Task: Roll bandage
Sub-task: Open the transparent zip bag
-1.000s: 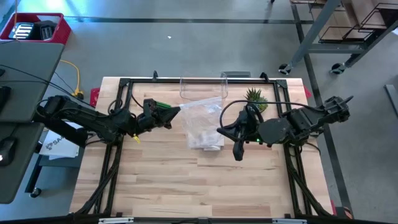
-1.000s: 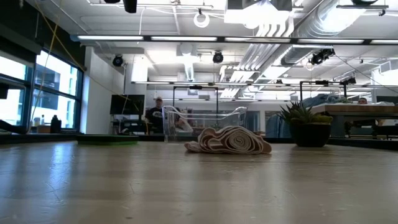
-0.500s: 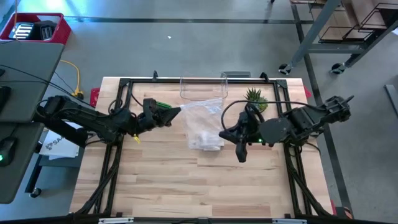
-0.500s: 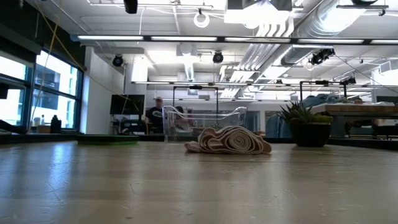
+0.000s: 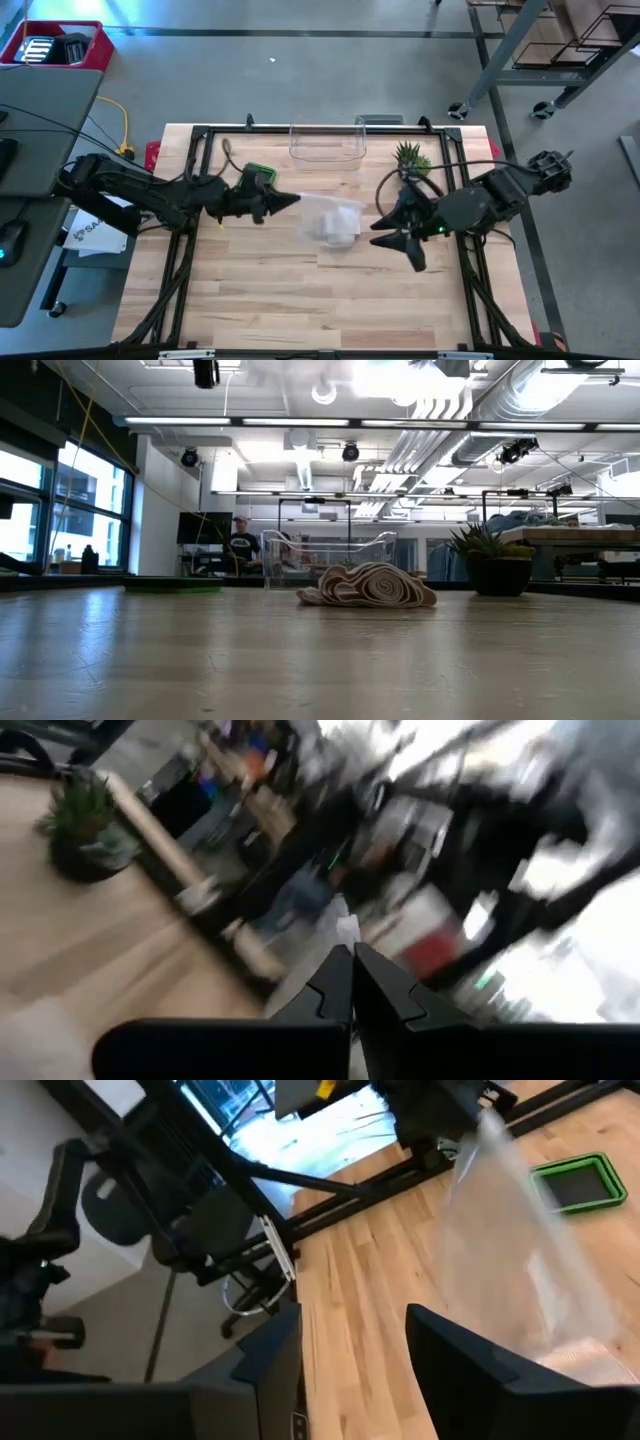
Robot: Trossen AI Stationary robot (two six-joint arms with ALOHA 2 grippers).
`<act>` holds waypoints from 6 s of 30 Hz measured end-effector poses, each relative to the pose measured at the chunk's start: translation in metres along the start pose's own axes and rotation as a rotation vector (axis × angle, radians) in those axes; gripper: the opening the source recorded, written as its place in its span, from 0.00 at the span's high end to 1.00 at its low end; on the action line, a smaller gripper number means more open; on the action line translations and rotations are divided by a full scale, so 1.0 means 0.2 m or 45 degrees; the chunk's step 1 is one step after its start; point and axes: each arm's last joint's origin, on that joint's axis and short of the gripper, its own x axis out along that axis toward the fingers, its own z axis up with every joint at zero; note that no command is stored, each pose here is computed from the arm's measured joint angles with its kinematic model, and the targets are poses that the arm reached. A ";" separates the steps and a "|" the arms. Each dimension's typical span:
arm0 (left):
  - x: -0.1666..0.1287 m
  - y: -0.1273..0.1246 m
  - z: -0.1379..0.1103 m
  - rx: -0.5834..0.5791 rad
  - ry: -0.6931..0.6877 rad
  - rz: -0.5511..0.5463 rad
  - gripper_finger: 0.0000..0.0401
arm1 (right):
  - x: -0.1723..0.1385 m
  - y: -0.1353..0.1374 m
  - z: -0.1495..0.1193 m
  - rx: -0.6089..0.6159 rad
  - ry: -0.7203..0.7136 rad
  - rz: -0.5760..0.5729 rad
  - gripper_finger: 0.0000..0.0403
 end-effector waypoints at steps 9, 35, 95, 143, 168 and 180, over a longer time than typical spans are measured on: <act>0.21 -0.30 0.13 0.757 0.492 0.151 1.00 | 0.17 -0.05 0.02 -0.172 0.059 -0.035 0.57; 0.44 -0.47 0.14 1.160 0.657 0.153 1.00 | 0.37 -0.14 0.06 -0.424 0.003 -0.251 0.68; 0.43 -0.46 0.17 1.146 0.650 0.146 1.00 | 0.39 -0.15 0.04 -0.279 0.066 -0.244 0.99; 0.45 -0.44 0.19 0.939 0.732 0.027 0.44 | 0.39 -0.13 0.04 -0.335 0.104 -0.140 0.97; 0.46 -0.46 0.15 0.984 0.721 0.026 0.96 | 0.40 -0.14 0.04 -0.353 0.093 -0.137 0.97; 0.46 -0.44 0.14 0.995 0.756 0.051 1.00 | 0.40 -0.14 0.04 -0.360 0.093 -0.138 0.97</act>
